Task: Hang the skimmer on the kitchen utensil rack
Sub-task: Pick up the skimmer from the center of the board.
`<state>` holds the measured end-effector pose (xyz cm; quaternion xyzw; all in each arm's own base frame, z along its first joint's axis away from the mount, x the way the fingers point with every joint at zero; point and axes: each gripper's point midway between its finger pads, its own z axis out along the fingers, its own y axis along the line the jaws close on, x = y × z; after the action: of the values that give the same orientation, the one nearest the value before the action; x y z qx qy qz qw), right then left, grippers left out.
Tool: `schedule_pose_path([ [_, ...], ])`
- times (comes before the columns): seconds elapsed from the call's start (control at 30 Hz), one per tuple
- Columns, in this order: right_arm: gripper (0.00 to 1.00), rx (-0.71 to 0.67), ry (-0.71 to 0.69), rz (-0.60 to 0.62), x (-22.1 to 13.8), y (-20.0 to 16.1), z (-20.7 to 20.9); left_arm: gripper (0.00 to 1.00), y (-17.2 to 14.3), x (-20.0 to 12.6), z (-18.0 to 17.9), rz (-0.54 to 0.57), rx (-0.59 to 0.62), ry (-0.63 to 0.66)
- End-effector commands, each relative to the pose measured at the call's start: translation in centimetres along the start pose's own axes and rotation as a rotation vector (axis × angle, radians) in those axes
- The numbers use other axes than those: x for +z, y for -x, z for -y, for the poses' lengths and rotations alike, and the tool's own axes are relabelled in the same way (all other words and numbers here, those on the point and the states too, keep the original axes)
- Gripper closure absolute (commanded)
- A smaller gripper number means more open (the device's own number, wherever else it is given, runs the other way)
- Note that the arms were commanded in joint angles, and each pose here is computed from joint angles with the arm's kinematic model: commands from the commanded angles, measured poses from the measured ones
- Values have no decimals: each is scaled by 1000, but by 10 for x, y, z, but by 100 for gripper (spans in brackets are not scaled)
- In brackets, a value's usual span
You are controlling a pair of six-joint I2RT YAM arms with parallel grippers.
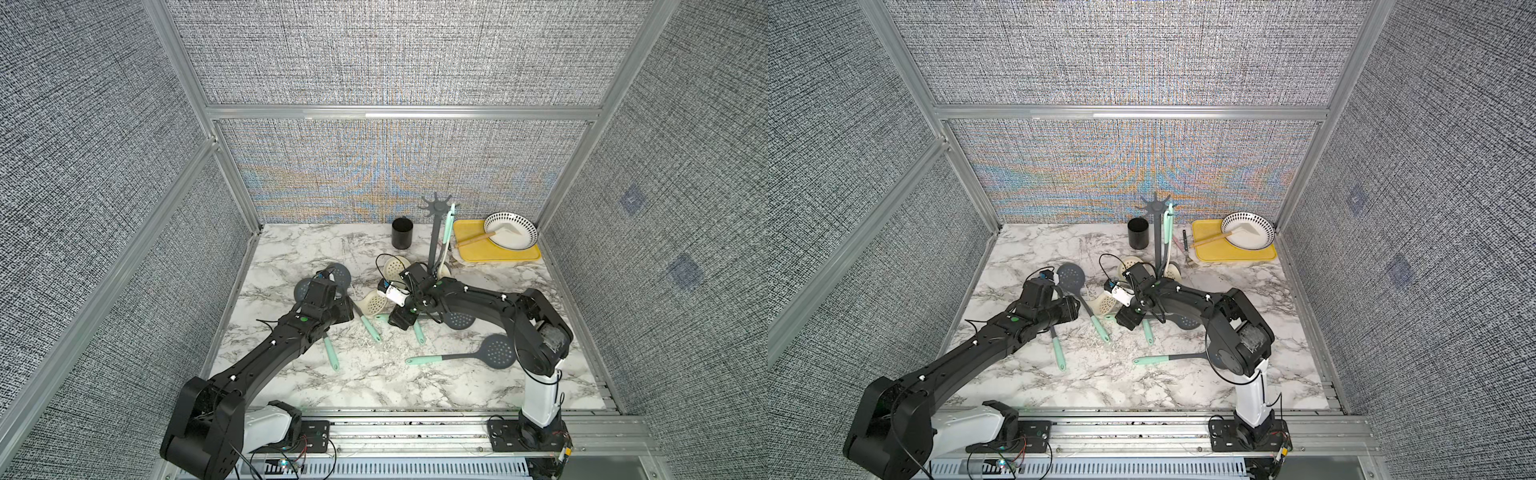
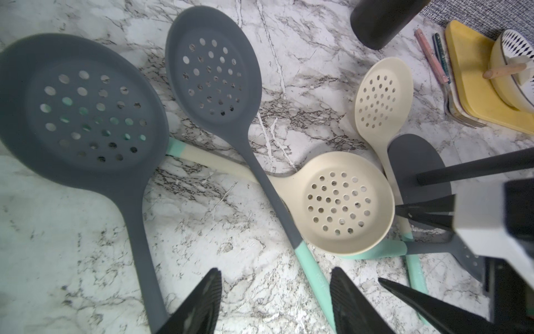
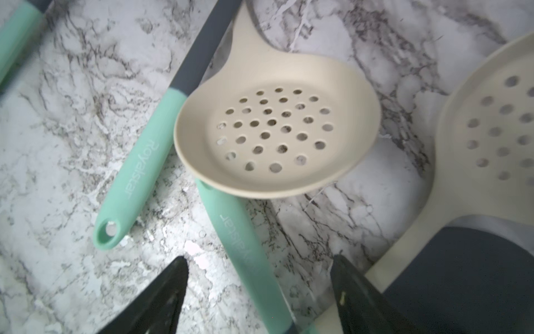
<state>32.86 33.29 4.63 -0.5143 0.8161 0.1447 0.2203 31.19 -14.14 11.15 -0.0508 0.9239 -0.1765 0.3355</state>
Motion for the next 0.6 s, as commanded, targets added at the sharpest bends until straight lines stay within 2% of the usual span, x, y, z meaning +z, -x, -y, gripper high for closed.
schedule_pose_path([
  [0.0,23,-44,24,-88,2,-21,-3,38,4,-3,7,18,1,-39],
  [0.23,38,-51,52,-134,7,-29,-1,40,4,-2,9,11,-7,-62],
  [0.4,60,-60,101,-133,6,-33,-11,42,7,-9,21,29,3,-130],
  [0.57,82,-53,130,-79,-8,-34,-24,42,19,-32,40,88,-10,-242],
])
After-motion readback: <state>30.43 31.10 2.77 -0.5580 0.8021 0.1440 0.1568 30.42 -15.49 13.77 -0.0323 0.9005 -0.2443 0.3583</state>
